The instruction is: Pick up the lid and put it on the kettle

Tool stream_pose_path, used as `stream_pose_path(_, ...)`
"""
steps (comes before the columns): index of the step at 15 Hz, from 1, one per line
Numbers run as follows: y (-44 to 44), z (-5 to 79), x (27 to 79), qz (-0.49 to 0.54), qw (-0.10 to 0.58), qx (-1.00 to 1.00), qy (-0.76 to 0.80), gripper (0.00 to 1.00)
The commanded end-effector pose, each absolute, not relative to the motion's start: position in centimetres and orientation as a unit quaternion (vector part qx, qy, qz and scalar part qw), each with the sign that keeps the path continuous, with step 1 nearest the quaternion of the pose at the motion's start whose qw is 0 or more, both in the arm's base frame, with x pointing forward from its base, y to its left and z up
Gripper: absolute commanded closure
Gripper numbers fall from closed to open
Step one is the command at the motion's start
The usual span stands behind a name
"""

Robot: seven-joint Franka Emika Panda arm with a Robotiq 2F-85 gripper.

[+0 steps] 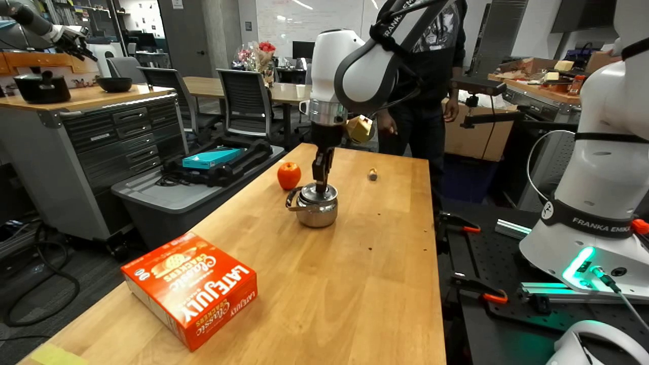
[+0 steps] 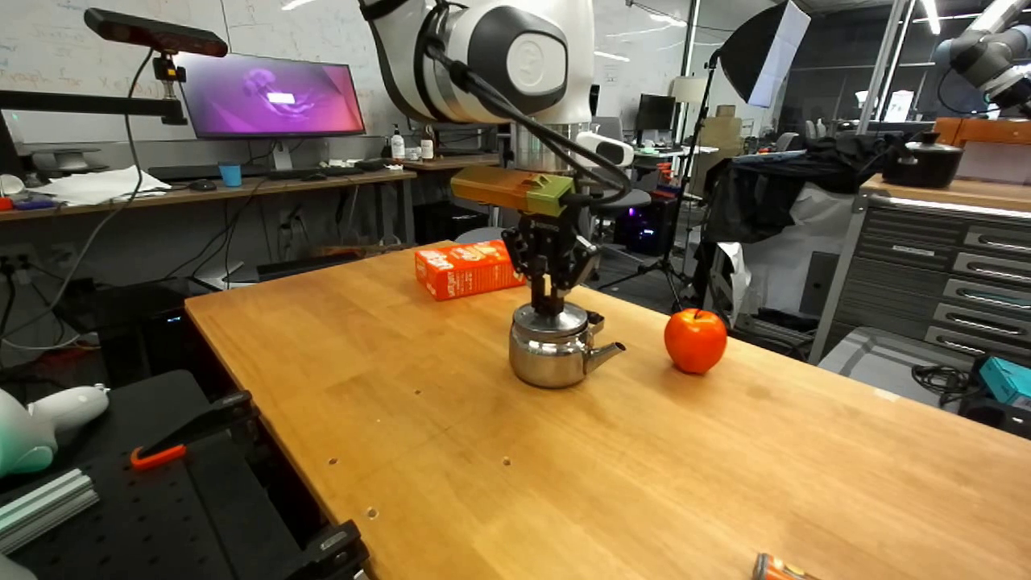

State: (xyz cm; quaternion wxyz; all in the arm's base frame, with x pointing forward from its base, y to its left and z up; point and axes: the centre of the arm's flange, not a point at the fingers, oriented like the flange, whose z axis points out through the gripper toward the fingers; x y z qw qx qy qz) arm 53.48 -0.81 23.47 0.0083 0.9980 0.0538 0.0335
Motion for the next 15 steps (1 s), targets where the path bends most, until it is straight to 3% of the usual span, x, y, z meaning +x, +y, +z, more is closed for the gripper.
stream_pose_path(1, 0.1, 23.3, 54.4, 0.039, 0.000, 0.998, 0.058, 0.93)
stream_pose_path(15, -0.8, 23.3, 55.2, 0.061, -0.015, 0.998, 0.027, 0.93)
